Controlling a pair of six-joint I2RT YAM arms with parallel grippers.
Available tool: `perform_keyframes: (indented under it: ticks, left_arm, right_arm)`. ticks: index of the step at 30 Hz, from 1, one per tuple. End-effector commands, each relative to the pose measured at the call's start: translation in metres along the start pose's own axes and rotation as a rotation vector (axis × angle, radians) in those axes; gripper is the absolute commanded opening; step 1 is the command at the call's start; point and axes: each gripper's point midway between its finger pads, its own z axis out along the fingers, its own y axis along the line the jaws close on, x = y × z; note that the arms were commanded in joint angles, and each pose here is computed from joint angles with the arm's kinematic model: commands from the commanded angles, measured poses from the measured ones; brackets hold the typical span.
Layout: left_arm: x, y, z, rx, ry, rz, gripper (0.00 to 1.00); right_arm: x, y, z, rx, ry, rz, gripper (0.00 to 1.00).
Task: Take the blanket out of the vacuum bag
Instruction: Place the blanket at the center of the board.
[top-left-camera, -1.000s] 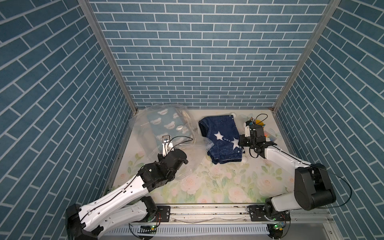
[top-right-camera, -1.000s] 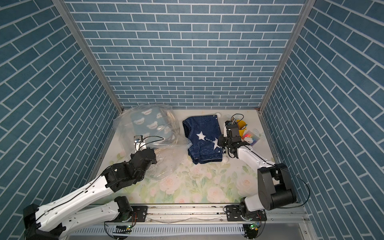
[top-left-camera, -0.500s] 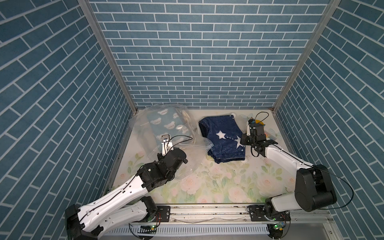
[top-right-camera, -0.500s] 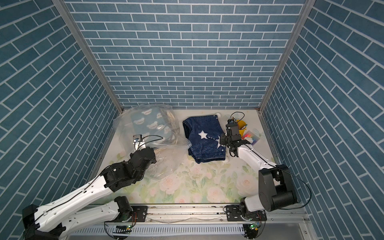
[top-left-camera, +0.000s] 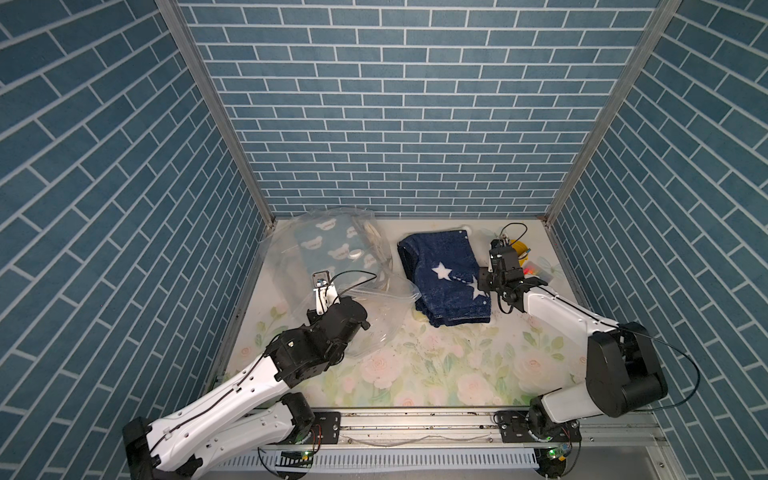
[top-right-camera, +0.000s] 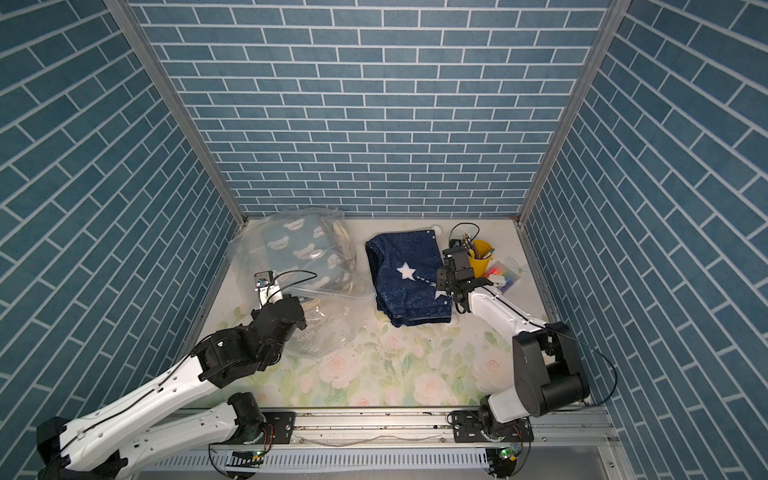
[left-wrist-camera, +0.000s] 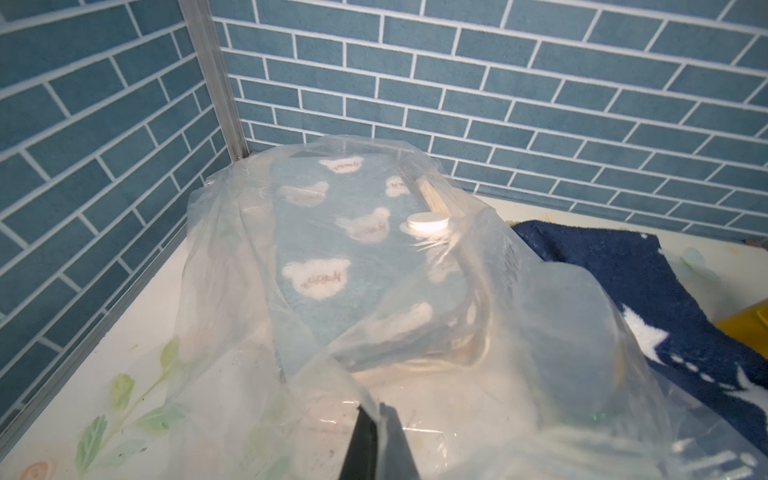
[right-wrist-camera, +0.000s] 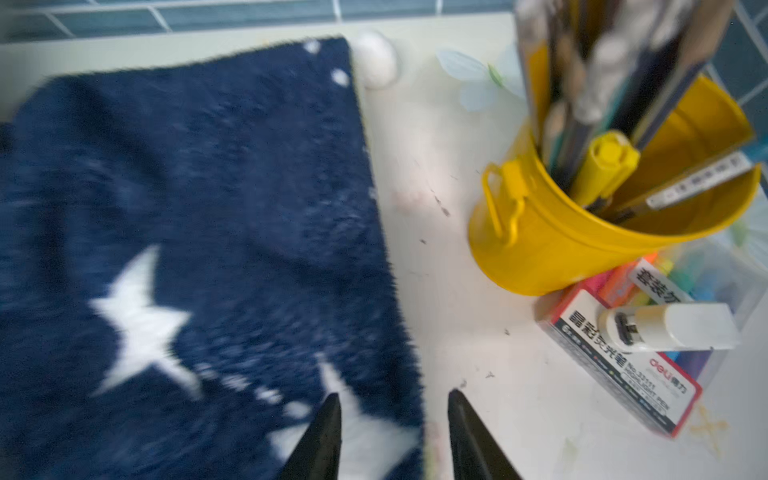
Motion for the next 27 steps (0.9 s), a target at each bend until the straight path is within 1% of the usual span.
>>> perform_keyframes:
  ticks: [1,3,5,7,8,11,13,16,18,21,24,27]
  left_arm:
    - [-0.011,0.018,-0.005,-0.065,-0.054,-0.061,0.00]
    - [-0.010,0.022,-0.005,-0.071,-0.063,-0.089,0.00]
    - [-0.006,0.021,-0.004,-0.061,-0.057,-0.102,0.00]
    - [0.000,0.021,-0.002,-0.055,-0.045,-0.106,0.00]
    - [0.002,0.019,-0.002,-0.050,-0.037,-0.107,0.00]
    - [0.007,0.016,0.000,-0.032,-0.020,-0.103,0.00]
    - [0.007,0.015,0.000,-0.028,-0.017,-0.102,0.00]
    - [0.007,0.013,-0.001,-0.013,-0.012,-0.100,0.00]
    - [0.009,0.011,-0.001,-0.002,-0.008,-0.099,0.00]
    - [0.012,0.012,0.000,0.001,-0.005,-0.094,0.00]
    - [0.013,0.012,0.001,0.001,-0.008,-0.089,0.00]
    - [0.012,0.010,0.001,0.004,-0.009,-0.082,0.00]
  right_arm:
    - [-0.029,0.052,-0.017,-0.115,-0.075,-0.048,0.42]
    - [-0.024,0.092,-0.002,-0.213,-0.037,-0.100,0.33]
    - [-0.020,0.125,0.017,-0.265,-0.006,-0.154,0.19]
    - [-0.024,0.148,0.034,-0.322,-0.008,-0.166,0.06]
    - [-0.028,0.157,0.044,-0.337,-0.008,-0.168,0.01]
    - [-0.044,0.174,0.077,-0.324,-0.004,-0.221,0.00]
    - [-0.059,0.183,0.096,-0.311,-0.011,-0.222,0.00]
    - [-0.072,0.191,0.119,-0.275,-0.013,-0.259,0.20]
    - [-0.066,0.191,0.141,-0.250,0.020,-0.288,0.25]
    - [-0.060,0.191,0.160,-0.223,0.055,-0.323,0.33]
    - [-0.054,0.197,0.162,-0.247,0.062,-0.334,0.38]
    - [-0.051,0.196,0.159,-0.257,0.047,-0.332,0.46]
